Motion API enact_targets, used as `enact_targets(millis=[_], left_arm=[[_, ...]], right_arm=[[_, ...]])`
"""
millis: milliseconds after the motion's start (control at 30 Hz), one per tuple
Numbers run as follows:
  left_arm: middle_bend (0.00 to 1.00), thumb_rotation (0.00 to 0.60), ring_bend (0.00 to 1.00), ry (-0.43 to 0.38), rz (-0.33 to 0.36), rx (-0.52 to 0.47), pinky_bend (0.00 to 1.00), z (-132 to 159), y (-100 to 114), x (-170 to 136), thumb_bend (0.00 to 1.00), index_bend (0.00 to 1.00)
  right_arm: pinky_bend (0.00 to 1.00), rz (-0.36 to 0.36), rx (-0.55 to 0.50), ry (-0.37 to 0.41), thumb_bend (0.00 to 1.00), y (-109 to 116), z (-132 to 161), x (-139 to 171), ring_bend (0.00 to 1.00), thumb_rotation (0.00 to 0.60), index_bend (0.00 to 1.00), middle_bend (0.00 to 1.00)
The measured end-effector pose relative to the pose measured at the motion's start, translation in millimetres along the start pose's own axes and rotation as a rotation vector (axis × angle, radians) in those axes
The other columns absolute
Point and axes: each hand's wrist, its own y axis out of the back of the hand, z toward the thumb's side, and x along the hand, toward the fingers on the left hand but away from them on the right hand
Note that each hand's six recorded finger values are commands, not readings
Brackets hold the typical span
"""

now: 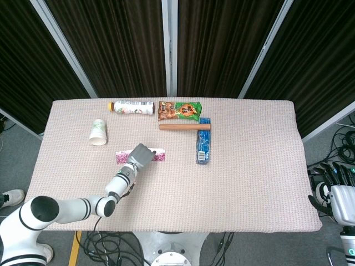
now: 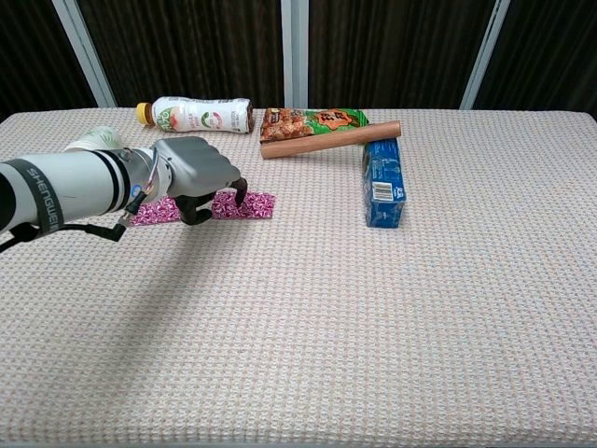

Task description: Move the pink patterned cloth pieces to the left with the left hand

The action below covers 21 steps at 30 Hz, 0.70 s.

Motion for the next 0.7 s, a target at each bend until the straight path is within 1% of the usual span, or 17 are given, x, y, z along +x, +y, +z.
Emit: enact_targets(millis=[233, 467, 700], left_arm=[[0.88, 0.6, 0.84, -0.019, -0.038, 0.025, 0.88, 7, -4, -7, 0.53, 0.31], [0.88, 0.6, 0.84, -0.046, -0.078, 0.041, 0.88, 19, -5, -24, 0.53, 0.31], [0.88, 0.6, 0.83, -0.054, -0.127, 0.044, 0.88, 24, -6, -39, 0.53, 0.32]], right_arm=[[0.0, 0.001, -0.001, 0.002, 0.14, -1, 0, 0, 0.0, 0.598, 0.21, 0.13], [0.0, 0.001, -0.003, 0.009, 0.14, -1, 2, 0, 0.0, 0.598, 0.21, 0.13], [0.0, -0.008, -0.004, 0.011, 0.14, 2, 3, 3, 0.0, 0.598, 0.21, 0.13]])
